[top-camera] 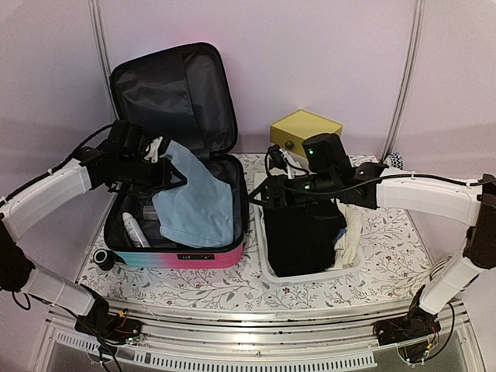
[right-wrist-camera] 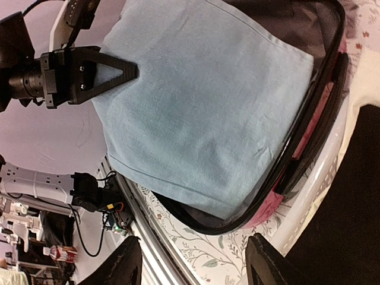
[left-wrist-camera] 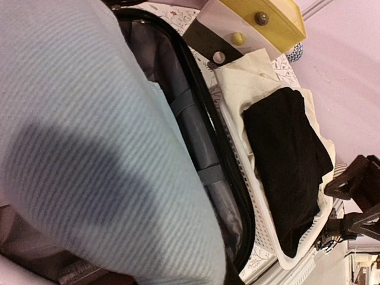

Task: Open, take out, and arrange the luggage
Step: Place the clothes in the bin.

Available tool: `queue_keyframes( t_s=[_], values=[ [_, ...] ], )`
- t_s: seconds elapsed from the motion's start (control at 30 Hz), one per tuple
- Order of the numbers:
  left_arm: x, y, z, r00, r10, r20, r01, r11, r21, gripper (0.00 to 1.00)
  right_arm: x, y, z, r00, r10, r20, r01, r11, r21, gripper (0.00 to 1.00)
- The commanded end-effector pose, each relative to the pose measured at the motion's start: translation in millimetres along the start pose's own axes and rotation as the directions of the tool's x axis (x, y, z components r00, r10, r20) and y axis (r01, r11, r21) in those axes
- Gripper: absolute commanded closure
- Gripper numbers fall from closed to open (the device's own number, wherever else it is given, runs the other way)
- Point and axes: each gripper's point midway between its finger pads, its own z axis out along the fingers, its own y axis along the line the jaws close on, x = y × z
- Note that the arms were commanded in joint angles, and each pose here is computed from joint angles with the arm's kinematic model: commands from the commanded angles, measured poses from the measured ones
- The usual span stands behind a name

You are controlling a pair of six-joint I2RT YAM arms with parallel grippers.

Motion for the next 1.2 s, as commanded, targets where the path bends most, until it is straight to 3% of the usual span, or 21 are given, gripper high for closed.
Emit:
queue_keyframes(
  t_s=[0.0, 0.13, 0.33, 0.5, 0.8, 0.83, 0.9, 1.03, 1.17],
  values=[
    [-17, -54, -14, 0.993, 0.1, 0.07, -0.108, 0.987, 0.117, 1.0, -10, 10, 9, 0.999, -0.012, 0.034, 0.013, 1.0, -0.022, 0.29],
    [-9, -81, -4, 0.99, 0.129, 0.053, -0.137, 0.974, 0.179, 1.0, -10, 11, 16, 0.999, -0.015, 0.037, 0.016, 0.999, -0.031, 0.21],
    [-4, -121, 14, 0.991, 0.119, 0.063, -0.131, 0.963, 0.234, 1.0, -18, -7, 4, 0.994, 0.032, 0.102, -0.04, 0.996, 0.081, 0.2],
    [10, -176, 44, 0.993, 0.108, 0.045, -0.116, 0.944, 0.309, 1.0, -21, -43, -40, 0.969, 0.093, 0.228, -0.146, 0.963, 0.226, 0.21],
    [36, -274, 105, 0.998, 0.031, 0.047, -0.049, 0.878, 0.475, 0.99, -3, -99, -122, 0.915, 0.183, 0.359, -0.305, 0.896, 0.322, 0.21],
    [43, -278, 116, 1.0, 0.018, 0.023, -0.027, 0.863, 0.505, 0.89, 2, -103, -127, 0.915, 0.185, 0.357, -0.31, 0.89, 0.334, 0.21],
    [55, -280, 136, 0.999, -0.012, -0.039, 0.03, 0.849, 0.528, 0.57, 9, -111, -135, 0.912, 0.201, 0.358, -0.326, 0.885, 0.333, 0.19],
    [60, -282, 143, 0.999, 0.023, -0.045, 0.004, 0.851, 0.525, 0.14, 23, -111, -131, 0.928, 0.233, 0.29, -0.315, 0.907, 0.278, 0.13],
    [43, -282, 118, 0.997, 0.071, 0.03, -0.076, 0.857, 0.51, 0.1, 39, -104, -107, 0.952, 0.261, 0.159, -0.291, 0.934, 0.208, 0.15]
  ],
)
